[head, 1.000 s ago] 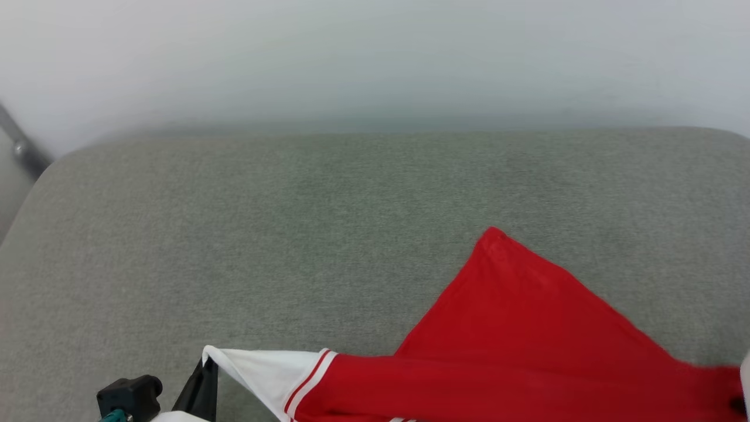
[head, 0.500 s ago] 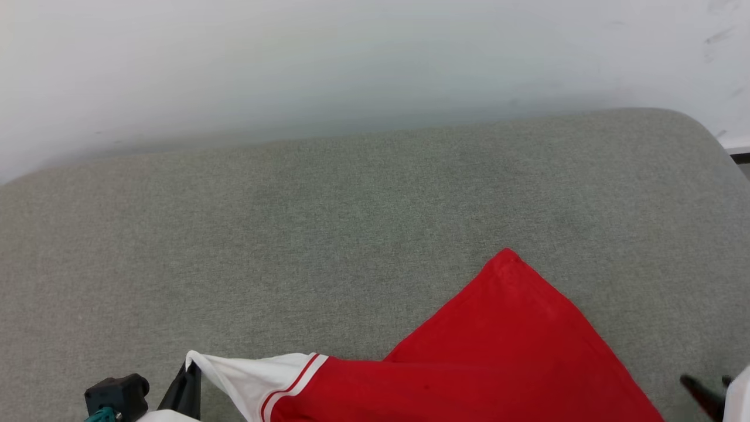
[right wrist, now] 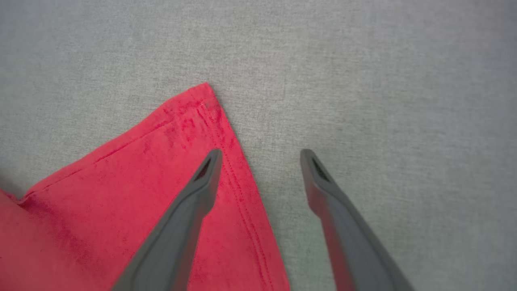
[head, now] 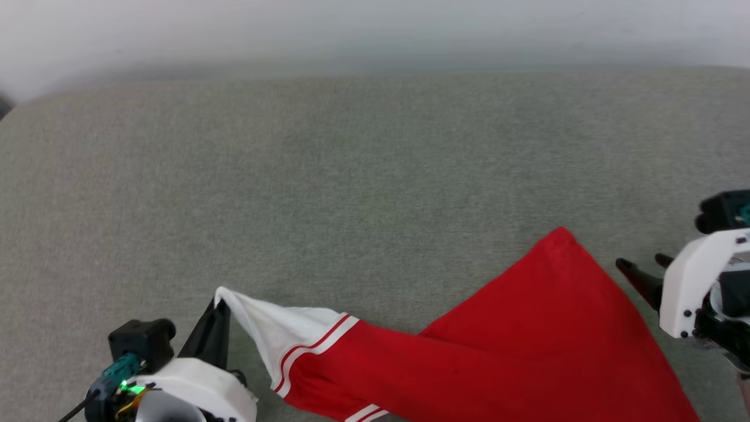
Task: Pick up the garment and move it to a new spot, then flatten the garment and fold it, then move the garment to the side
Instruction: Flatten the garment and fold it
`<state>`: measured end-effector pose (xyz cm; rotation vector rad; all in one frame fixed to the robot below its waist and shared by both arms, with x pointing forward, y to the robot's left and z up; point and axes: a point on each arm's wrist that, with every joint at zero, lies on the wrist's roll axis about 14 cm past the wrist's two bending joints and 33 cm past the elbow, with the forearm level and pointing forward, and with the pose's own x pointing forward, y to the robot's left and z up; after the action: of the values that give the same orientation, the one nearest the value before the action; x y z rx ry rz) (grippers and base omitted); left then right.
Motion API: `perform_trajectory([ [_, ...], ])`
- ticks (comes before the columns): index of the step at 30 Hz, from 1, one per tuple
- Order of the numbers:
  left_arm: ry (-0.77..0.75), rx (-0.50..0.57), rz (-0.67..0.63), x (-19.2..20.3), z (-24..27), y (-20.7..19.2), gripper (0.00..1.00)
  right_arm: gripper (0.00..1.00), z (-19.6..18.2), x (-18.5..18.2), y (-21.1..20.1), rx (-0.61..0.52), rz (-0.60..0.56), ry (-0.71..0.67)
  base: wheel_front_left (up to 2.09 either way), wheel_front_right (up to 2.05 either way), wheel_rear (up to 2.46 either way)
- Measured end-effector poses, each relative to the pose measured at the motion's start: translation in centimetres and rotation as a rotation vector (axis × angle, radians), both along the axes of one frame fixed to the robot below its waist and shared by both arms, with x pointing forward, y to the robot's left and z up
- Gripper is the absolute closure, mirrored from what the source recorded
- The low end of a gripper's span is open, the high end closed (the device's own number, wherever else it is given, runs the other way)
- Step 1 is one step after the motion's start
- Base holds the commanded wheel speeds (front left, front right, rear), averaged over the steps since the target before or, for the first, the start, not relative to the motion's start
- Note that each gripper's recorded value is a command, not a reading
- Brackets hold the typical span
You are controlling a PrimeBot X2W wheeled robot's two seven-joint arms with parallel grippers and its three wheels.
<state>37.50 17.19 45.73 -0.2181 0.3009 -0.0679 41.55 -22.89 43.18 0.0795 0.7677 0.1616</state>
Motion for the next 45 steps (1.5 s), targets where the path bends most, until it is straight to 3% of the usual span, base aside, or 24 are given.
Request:
perform_trajectory([
  [5, -0.004, -0.015, 0.003, 0.9, -0.5, -0.3, 1.00, 0.00, -3.4, 1.2, 2.8, -0.037, 0.095, 0.212, 0.00, 0.00, 0.00],
  [16, 0.031, -0.028, 0.030, 1.2, -2.4, 0.0, 1.00, 0.00, -6.9, 2.7, 5.9, -0.095, 0.208, 0.418, 0.00, 0.00, 0.00],
  [17, 0.032, -0.027, 0.032, 1.2, -2.5, 0.1, 1.00, 0.35, -6.9, 2.5, 6.0, -0.095, 0.212, 0.434, 0.00, 0.00, 0.00],
  [18, 0.032, -0.027, 0.034, 1.2, -2.5, 0.1, 1.00, 0.86, -6.9, 2.5, 6.1, -0.096, 0.217, 0.441, 0.00, 0.00, 0.00],
  [19, 0.032, -0.028, 0.035, 1.2, -2.6, 0.1, 1.00, 1.00, -7.0, 2.3, 6.2, -0.086, 0.217, 0.448, 0.00, 0.00, 0.00],
  [27, 0.020, -0.032, 0.035, 1.0, -2.1, 0.1, 1.00, 1.00, -6.2, 1.4, 7.0, -0.087, 0.249, 0.427, 0.00, 0.00, 0.00],
  [34, -0.067, 0.028, -0.005, 1.0, 1.1, 1.0, 1.00, 1.00, -1.1, 3.0, 6.8, -0.108, 0.253, 0.192, 0.00, 0.00, 0.00],
  [45, -0.506, 0.110, -0.125, 4.3, 18.6, -0.7, 1.00, 1.00, 12.6, 4.8, 4.0, -0.133, 0.164, -0.228, 0.00, 0.00, 0.00],
])
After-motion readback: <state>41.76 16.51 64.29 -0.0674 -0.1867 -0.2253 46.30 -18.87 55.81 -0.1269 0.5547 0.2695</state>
